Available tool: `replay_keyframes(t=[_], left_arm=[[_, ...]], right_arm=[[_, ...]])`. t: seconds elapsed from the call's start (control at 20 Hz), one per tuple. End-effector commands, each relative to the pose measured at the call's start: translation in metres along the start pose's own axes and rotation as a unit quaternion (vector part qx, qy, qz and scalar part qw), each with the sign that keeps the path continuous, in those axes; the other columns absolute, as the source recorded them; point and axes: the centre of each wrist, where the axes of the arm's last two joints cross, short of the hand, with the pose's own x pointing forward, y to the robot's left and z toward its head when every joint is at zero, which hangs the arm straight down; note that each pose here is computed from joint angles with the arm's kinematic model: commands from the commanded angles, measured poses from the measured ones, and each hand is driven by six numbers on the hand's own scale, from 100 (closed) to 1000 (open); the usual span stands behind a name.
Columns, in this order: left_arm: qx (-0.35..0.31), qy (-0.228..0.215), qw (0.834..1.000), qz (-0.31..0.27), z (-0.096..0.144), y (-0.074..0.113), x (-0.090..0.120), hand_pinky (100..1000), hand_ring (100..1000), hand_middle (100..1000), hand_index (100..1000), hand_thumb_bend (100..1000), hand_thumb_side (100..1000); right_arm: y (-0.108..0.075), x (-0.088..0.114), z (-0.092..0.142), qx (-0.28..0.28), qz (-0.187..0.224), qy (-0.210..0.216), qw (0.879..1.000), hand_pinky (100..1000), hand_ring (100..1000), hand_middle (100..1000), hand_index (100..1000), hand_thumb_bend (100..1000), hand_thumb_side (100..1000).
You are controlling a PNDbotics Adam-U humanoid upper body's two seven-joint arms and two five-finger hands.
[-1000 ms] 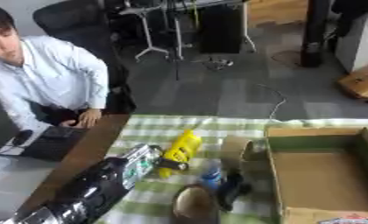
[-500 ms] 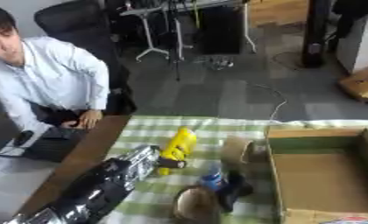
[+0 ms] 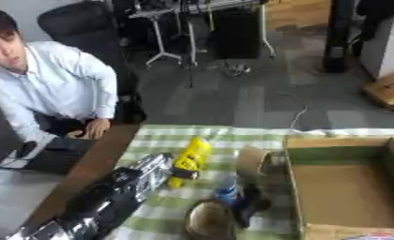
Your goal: Pick up objects on the table and place them in the box.
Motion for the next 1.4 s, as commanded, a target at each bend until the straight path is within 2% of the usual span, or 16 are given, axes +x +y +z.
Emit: replay_keyframes(t=[0.05, 0.2, 0.5, 0.85, 1.0, 1.4], left_arm=[[-0.003, 0.025, 1.0, 0.014, 0.004, 0.019, -0.003, 647, 580, 422, 542, 100, 892], [0.0, 0.025, 1.0, 0.013, 0.006, 0.021, -0.002, 634, 549, 374, 505, 100, 833], [0.005, 0.025, 1.0, 0.007, 0.01, 0.026, -0.001, 631, 526, 344, 492, 100, 760], [0.014, 0.012, 1.0, 0.012, 0.023, 0.037, -0.001, 625, 508, 320, 482, 100, 730], [0.018, 0.008, 1.0, 0.016, 0.029, 0.041, 0.0, 593, 483, 309, 476, 100, 727], [0.047, -0.004, 0.998, 0.044, 0.053, 0.061, 0.0, 587, 476, 304, 470, 100, 726]], right_arm=[[-0.002, 0.002, -0.007, -0.055, -0.04, -0.052, 0.996, 862, 969, 873, 900, 100, 1000], [-0.002, 0.002, -0.007, -0.055, -0.04, -0.052, 0.996, 863, 969, 873, 899, 100, 1000], [-0.003, 0.002, -0.008, -0.055, -0.041, -0.053, 0.996, 867, 970, 873, 897, 100, 1000], [-0.003, 0.002, -0.008, -0.057, -0.04, -0.052, 0.996, 874, 972, 874, 895, 100, 1000], [-0.003, 0.002, -0.009, -0.058, -0.04, -0.052, 0.996, 875, 972, 873, 893, 100, 1000], [-0.004, 0.001, -0.009, -0.06, -0.039, -0.052, 0.996, 876, 972, 873, 890, 100, 1000]])
